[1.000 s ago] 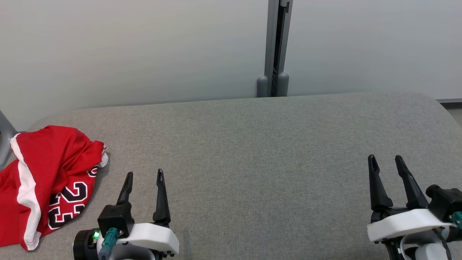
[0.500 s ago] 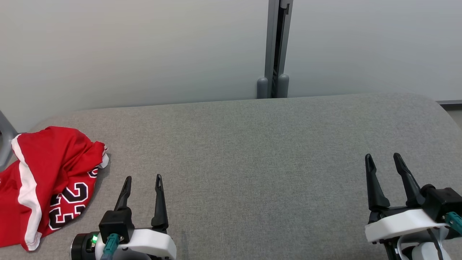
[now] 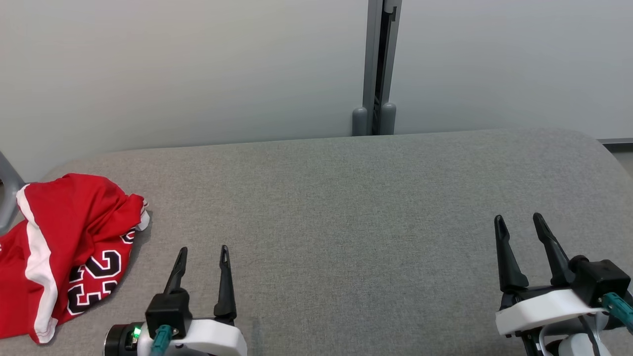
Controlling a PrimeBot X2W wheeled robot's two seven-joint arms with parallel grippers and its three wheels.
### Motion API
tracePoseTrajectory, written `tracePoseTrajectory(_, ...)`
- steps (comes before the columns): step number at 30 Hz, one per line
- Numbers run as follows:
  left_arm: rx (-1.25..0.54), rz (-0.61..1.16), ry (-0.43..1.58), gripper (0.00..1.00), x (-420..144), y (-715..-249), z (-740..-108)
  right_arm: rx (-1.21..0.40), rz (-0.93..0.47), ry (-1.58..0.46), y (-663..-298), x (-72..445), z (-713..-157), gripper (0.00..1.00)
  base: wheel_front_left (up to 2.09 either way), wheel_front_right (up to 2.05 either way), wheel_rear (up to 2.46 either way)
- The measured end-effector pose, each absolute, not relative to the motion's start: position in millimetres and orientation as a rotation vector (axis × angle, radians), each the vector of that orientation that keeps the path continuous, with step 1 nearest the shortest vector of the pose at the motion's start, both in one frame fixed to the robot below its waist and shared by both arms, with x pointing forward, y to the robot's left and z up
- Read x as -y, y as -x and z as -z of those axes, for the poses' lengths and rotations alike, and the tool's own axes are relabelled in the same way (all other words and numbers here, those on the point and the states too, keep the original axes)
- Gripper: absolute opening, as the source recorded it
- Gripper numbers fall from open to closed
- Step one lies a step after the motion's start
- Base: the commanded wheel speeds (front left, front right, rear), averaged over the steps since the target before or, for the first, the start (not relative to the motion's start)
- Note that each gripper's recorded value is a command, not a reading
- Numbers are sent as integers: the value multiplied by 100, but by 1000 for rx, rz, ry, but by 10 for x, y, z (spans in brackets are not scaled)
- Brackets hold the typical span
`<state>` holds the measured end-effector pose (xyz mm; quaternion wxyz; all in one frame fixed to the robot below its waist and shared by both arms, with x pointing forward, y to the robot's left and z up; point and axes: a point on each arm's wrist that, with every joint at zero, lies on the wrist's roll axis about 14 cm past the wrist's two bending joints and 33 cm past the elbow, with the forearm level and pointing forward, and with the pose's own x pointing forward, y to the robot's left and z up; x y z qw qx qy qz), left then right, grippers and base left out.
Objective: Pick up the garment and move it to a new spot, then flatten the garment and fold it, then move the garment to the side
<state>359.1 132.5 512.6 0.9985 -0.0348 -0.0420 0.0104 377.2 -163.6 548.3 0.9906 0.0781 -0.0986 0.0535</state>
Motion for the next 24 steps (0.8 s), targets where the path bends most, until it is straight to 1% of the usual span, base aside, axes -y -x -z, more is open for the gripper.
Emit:
tracePoseTrajectory(6, 53, -39, 98, 100, -1365, -3596, -5042, 169, -105, -210, -3790, 1622, -5387, 100, 0, 0, 0)
tracePoseTrajectory(24, 36, -42, 113, 100, -1378, -3601, -4992, 159, -108, -224, -3829, 1602, -5359, 100, 0, 0, 0)
